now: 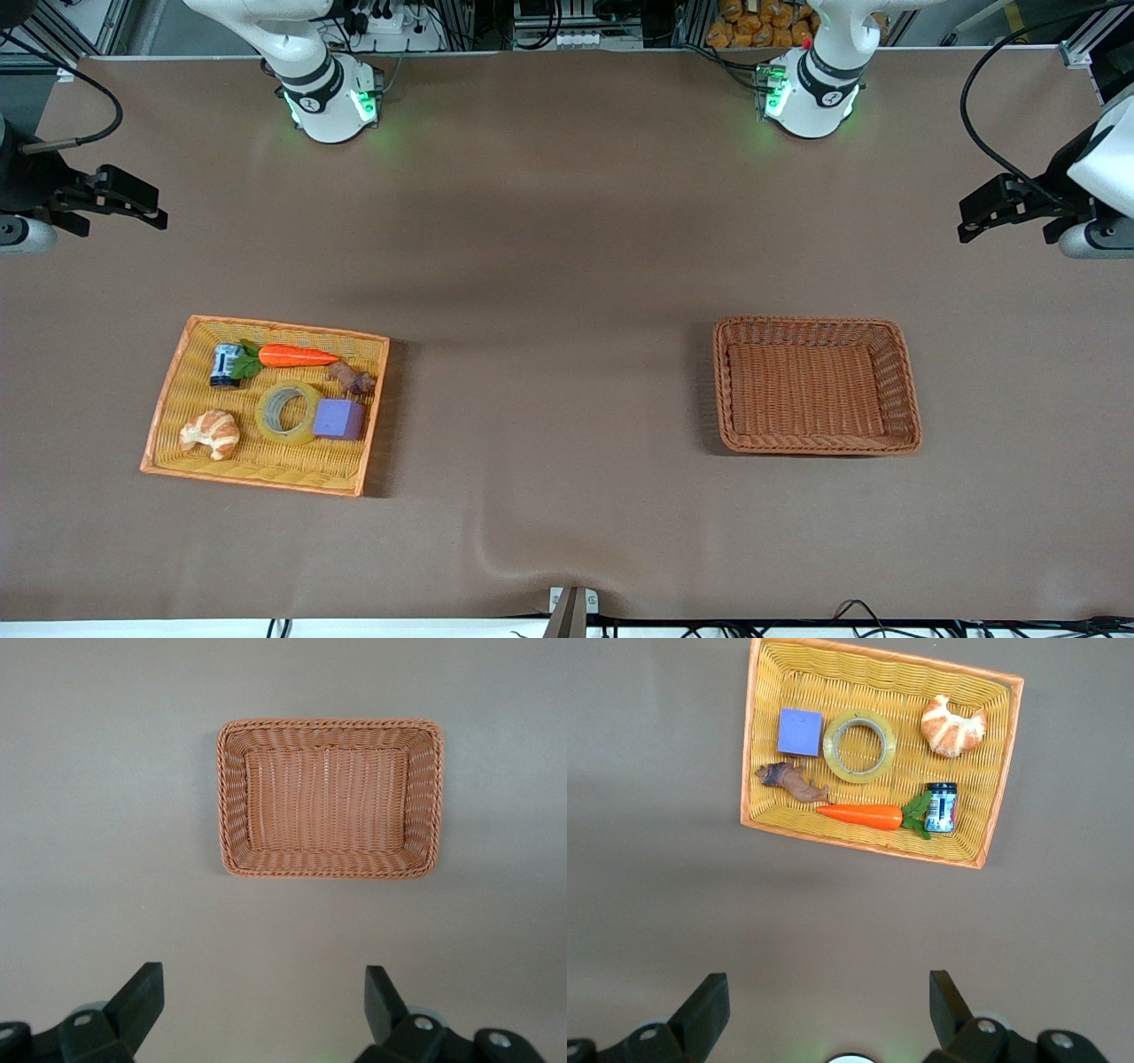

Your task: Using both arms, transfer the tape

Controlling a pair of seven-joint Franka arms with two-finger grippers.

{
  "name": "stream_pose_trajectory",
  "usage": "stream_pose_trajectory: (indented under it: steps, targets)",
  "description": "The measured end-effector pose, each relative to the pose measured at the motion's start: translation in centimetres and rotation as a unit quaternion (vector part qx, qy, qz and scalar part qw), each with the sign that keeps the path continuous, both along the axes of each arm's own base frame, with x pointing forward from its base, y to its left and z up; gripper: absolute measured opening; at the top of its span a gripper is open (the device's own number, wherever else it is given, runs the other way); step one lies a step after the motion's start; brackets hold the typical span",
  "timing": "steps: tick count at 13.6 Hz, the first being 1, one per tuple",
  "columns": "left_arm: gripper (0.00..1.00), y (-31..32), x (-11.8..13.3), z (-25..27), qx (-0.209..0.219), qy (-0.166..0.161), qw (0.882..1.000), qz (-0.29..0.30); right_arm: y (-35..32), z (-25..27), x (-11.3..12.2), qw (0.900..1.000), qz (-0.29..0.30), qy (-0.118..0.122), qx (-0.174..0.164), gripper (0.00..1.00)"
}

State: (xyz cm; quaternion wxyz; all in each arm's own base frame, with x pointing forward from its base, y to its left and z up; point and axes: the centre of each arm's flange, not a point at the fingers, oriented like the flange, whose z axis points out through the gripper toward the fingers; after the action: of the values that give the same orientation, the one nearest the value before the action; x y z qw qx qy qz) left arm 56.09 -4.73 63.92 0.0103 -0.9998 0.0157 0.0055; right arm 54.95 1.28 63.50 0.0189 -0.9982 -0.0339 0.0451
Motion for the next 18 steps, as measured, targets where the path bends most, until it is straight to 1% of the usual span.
stream_pose_trajectory:
  steps: [12,14,17,18]
  targets:
    - [1.00,0.7,0.0,0.2,0.000,-0.001,1.000,0.009,0.0,0.0,-0.1,1.000,0.000,0.003,0.000,1.00]
    - [1.00,0.7,-0.1,0.3,0.000,-0.001,1.000,0.009,0.0,0.0,-0.3,1.000,0.000,0.009,0.000,1.00]
    - [1.00,0.7,-0.2,0.4,0.000,-0.001,1.000,0.010,1.0,0.1,-1.1,0.999,0.011,0.032,-0.001,1.00]
    - [1.00,0.7,-0.2,0.4,0.000,-0.001,1.000,0.010,2.1,0.4,-1.3,0.999,0.021,0.033,-0.001,1.00]
